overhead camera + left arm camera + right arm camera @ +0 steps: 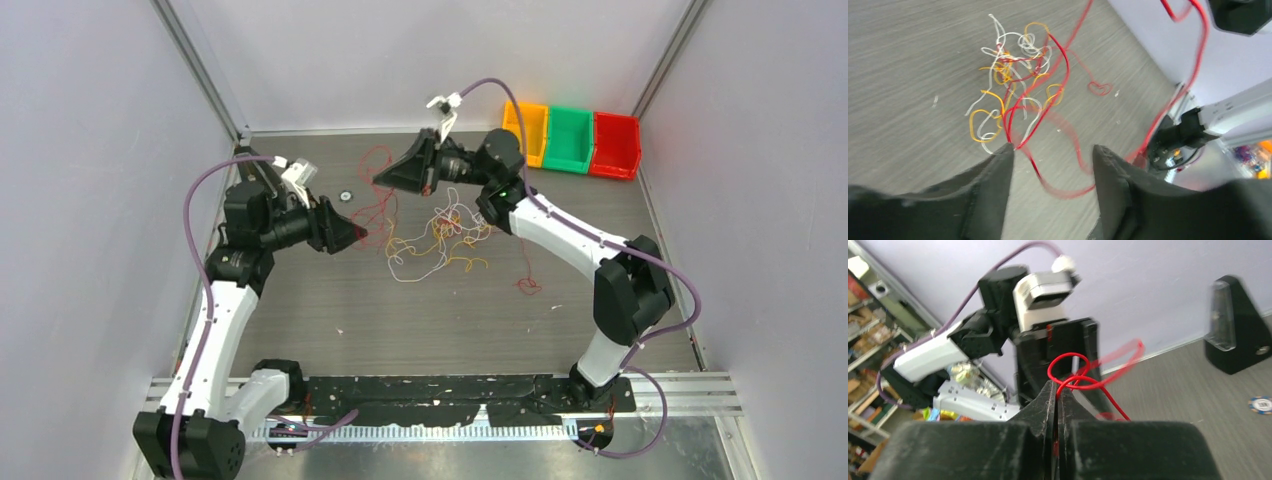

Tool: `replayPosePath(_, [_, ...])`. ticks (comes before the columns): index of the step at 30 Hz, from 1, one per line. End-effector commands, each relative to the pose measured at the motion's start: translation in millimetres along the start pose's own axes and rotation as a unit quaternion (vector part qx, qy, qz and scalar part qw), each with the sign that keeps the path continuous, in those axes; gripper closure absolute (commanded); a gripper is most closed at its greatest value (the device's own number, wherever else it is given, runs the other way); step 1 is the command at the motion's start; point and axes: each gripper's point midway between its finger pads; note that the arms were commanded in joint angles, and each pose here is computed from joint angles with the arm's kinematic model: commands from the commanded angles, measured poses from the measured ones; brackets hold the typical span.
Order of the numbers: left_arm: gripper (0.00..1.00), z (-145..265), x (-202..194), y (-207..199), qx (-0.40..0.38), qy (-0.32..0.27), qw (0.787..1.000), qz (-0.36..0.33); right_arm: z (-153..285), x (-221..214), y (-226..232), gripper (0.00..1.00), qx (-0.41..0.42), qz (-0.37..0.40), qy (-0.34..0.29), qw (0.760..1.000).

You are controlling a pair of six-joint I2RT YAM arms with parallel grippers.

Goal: Untangle the cables

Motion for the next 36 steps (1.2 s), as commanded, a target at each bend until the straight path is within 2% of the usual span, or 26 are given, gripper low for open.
replayPosePath(1, [0.27, 13, 24, -23, -0.015, -0.038, 0.997, -0.064, 38, 80, 6, 0.94, -0.006, 0.032, -0.067, 0.997])
replayPosePath(2, [0.12, 14, 27, -25, -0.015, -0.045, 0.996, -0.071, 45, 91, 6, 0.94, -0.01, 0.03, -0.073, 0.997])
replayPosePath(3, [0.08, 15, 30, -27, -0.016, -0.05, 0.996, -0.077, 59, 104, 3, 0.94, -0.021, 0.032, -0.081, 0.996])
replayPosePath(9, [0.04, 15, 43, -31, -0.019, -0.068, 0.993, -0.09, 103, 160, 13, 0.94, -0.048, 0.064, -0.111, 0.991])
replayPosePath(14, [0.07, 8, 49, -22, -0.018, -0.082, 0.99, -0.117, 121, 198, 34, 0.94, -0.054, 0.101, -0.131, 0.985])
replayPosePath(17, [0.09, -2, 51, -16, -0.025, -0.077, 0.989, -0.127, 123, 207, 42, 0.94, -0.06, 0.117, -0.125, 0.983])
replayPosePath(19, [0.11, -11, 50, -14, -0.034, -0.071, 0.983, -0.164, 123, 208, 48, 0.95, -0.059, 0.124, -0.122, 0.983])
replayPosePath(21, [0.14, -22, 48, -14, -0.053, -0.066, 0.969, -0.232, 122, 208, 53, 0.95, -0.05, 0.124, -0.12, 0.984])
replayPosePath(24, [0.16, -36, 48, -8, -0.075, -0.071, 0.936, -0.338, 121, 207, 64, 0.95, -0.033, 0.119, -0.116, 0.985])
replayPosePath(26, [0.16, -46, 48, -1, -0.092, -0.068, 0.918, -0.381, 121, 207, 72, 0.94, -0.024, 0.125, -0.114, 0.985])
replayPosePath(28, [0.17, -60, 37, 8, -0.119, -0.04, 0.908, -0.4, 121, 205, 79, 0.94, -0.015, 0.134, -0.108, 0.985])
replayPosePath(32, [0.21, -82, 35, 18, -0.13, -0.015, 0.914, -0.384, 120, 210, 93, 0.95, -0.009, 0.15, -0.099, 0.984])
replayPosePath(36, [0.22, -93, 37, 26, -0.102, -0.02, 0.925, -0.365, 125, 239, 108, 0.95, -0.033, 0.2, -0.103, 0.974])
Point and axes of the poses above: each gripper's point midway between its finger pads, its own z axis back along the fingers, its own y axis along the line the jaws close on, x = y × z, and after that the axes turned 5 degrees about z, right-handed
